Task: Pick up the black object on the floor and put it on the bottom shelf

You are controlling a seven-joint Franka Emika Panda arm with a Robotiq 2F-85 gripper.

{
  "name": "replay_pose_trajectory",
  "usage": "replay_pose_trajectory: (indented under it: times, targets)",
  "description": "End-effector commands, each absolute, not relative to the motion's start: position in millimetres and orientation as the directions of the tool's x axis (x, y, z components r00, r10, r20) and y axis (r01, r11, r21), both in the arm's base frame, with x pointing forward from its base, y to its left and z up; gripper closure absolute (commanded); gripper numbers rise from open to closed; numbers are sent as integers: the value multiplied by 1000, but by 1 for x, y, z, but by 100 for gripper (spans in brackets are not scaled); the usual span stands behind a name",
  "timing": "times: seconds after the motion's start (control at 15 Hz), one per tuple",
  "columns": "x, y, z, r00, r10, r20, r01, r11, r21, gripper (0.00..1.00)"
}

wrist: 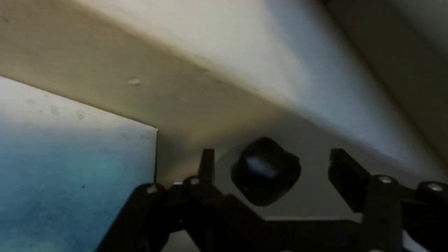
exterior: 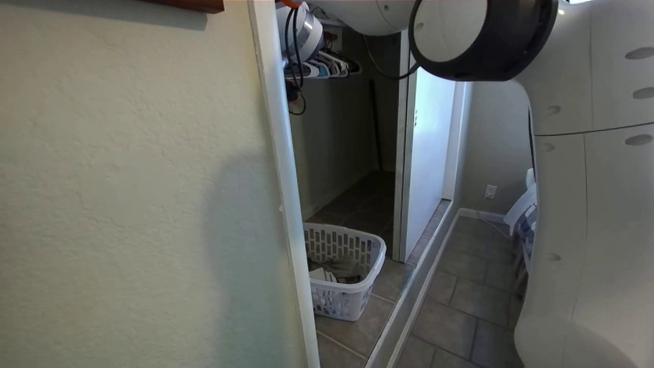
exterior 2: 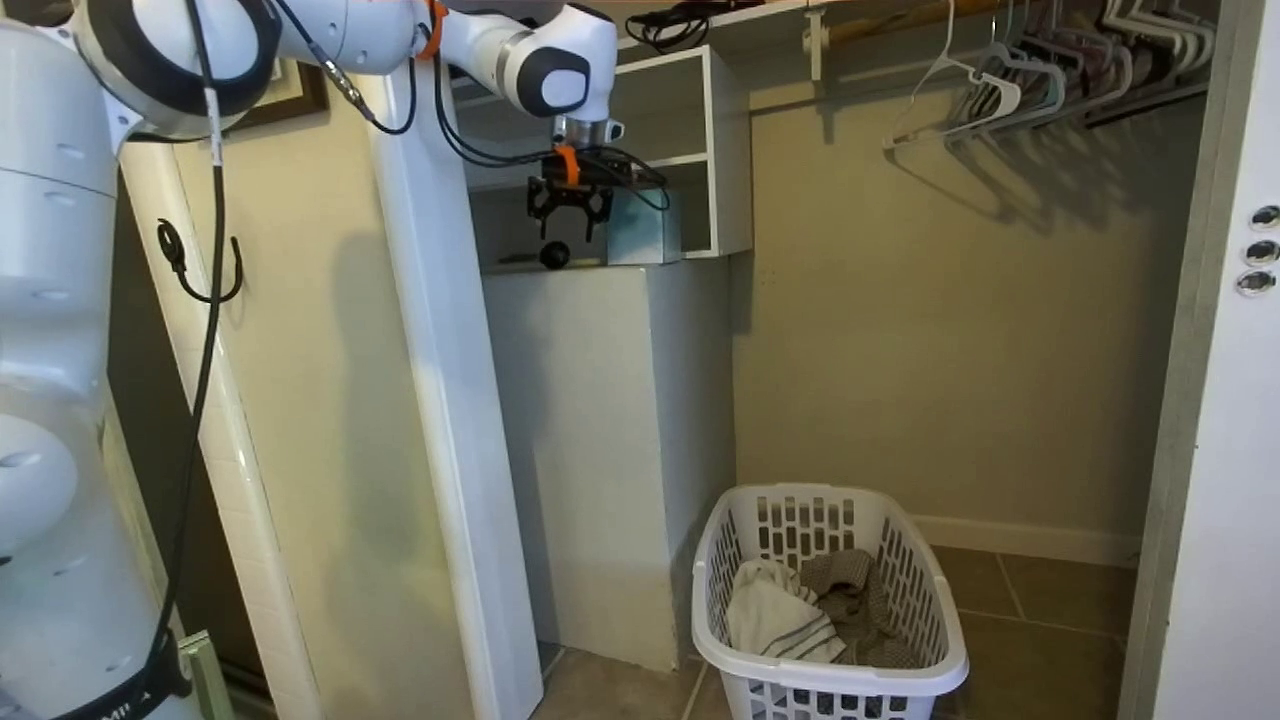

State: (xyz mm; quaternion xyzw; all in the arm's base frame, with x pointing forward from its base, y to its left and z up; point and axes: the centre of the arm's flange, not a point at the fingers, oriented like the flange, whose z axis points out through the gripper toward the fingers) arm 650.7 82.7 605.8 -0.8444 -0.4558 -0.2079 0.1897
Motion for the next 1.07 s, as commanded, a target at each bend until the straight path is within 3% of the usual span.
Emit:
replay_pose_trajectory:
  times: [0.0, 0.47, 0.73, 1.0]
  targets:
    - [649, 57, 641, 560, 714, 422, 821, -545, -167, 0]
    - [603, -2, 675, 716, 682, 147, 696, -683, -223, 0]
    - [562, -55, 700, 809, 587, 13, 585, -803, -118, 0]
    - [530, -96, 735, 903, 430, 0, 430, -903, 4, 0]
